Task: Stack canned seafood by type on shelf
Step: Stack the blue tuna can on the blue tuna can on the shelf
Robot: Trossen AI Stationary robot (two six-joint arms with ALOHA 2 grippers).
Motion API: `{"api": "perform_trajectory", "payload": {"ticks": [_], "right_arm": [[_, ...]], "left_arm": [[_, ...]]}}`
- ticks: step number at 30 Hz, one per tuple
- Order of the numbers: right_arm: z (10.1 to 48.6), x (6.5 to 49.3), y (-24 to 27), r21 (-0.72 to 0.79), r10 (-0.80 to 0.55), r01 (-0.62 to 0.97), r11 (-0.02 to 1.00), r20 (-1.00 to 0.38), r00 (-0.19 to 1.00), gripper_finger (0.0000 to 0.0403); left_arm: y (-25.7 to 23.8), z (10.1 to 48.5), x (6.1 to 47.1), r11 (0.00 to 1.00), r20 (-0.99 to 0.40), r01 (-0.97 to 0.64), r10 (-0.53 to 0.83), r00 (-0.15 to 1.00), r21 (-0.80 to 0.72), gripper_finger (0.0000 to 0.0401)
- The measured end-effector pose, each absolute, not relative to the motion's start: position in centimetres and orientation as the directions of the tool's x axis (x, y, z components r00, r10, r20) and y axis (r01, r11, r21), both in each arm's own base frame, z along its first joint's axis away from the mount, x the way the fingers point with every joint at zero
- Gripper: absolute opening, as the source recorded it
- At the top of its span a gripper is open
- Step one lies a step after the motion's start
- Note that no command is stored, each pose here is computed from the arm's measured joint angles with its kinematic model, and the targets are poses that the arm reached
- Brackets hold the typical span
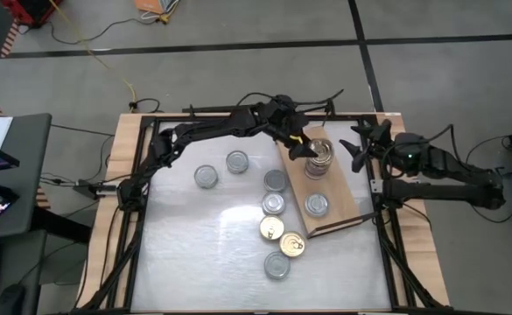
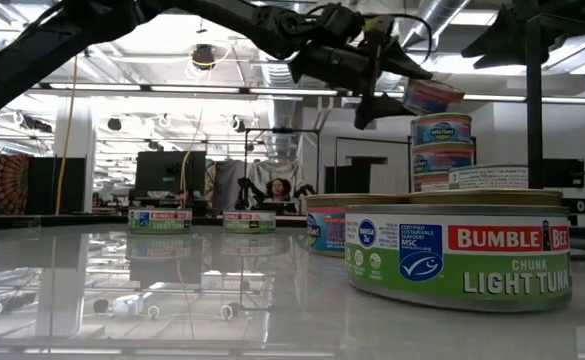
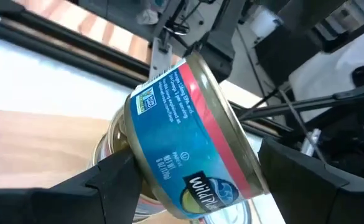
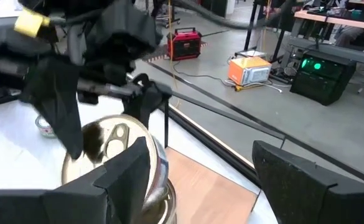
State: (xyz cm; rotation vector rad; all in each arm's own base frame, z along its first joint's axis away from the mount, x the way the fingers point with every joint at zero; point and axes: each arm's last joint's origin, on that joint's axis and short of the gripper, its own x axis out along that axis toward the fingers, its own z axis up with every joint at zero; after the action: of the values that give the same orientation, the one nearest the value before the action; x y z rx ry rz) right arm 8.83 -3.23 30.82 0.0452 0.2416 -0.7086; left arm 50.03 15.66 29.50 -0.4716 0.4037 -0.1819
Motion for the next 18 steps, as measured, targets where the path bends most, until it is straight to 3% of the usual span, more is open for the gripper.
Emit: {"api": "perform_trajectory", "payload": {"ticks": [18], "right_arm": [[29.1,12.6,-3.2,-0.194,-0.575,0.547,0.815,-0.388,0.720,0.0306]], "left_arm": [[15.0,28.8,50.5,0.890,-0.364,0.039,-0.225,0.904,-0.455,0.0299]]}}
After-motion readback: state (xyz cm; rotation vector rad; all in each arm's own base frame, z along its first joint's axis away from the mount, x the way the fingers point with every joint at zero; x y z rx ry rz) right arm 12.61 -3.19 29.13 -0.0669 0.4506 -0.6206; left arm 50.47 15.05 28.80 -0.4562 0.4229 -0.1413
